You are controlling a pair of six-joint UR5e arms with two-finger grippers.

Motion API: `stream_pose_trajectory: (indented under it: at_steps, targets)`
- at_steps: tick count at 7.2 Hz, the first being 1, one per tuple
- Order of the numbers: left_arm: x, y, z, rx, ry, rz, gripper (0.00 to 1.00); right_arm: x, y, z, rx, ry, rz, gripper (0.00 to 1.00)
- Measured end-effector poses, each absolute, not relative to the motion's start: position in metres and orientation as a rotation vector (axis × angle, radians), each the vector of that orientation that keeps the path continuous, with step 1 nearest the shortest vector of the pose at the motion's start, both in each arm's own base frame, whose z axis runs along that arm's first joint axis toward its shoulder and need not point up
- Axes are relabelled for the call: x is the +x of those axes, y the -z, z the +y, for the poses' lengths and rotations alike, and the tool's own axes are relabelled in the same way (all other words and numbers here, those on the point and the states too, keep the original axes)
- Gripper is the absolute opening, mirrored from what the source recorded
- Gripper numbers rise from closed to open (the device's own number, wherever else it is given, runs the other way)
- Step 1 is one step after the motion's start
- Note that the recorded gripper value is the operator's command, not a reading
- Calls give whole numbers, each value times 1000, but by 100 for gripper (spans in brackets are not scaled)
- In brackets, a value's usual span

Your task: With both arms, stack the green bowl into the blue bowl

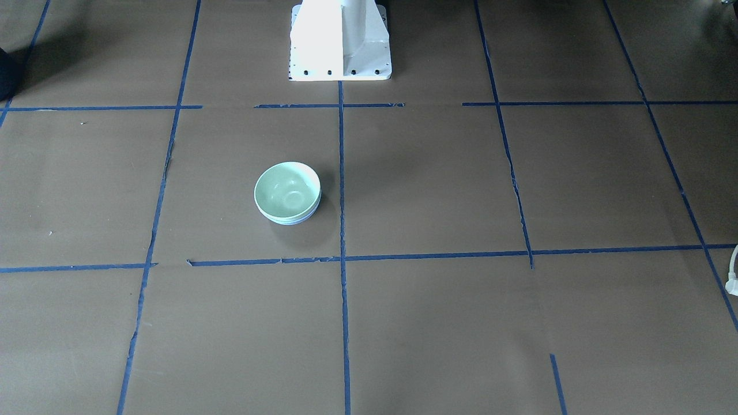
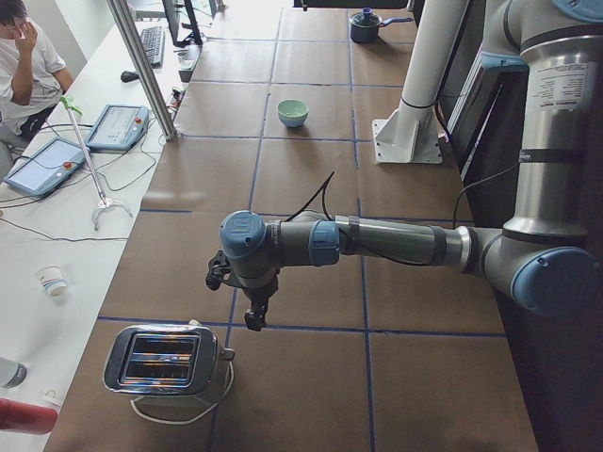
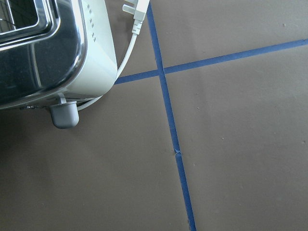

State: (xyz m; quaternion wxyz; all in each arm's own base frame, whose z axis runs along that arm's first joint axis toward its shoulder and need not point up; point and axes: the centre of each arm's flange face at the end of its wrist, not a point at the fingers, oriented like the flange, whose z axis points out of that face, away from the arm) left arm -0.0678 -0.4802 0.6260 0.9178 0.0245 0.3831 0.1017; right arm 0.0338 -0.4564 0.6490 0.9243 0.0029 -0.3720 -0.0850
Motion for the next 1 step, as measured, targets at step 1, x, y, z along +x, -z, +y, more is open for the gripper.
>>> stream_pose_trajectory:
  at_steps: [1]
  targets:
    - [-68,-626,-480,51,-210,788,100,33,-649,-456,5,176,-768,100]
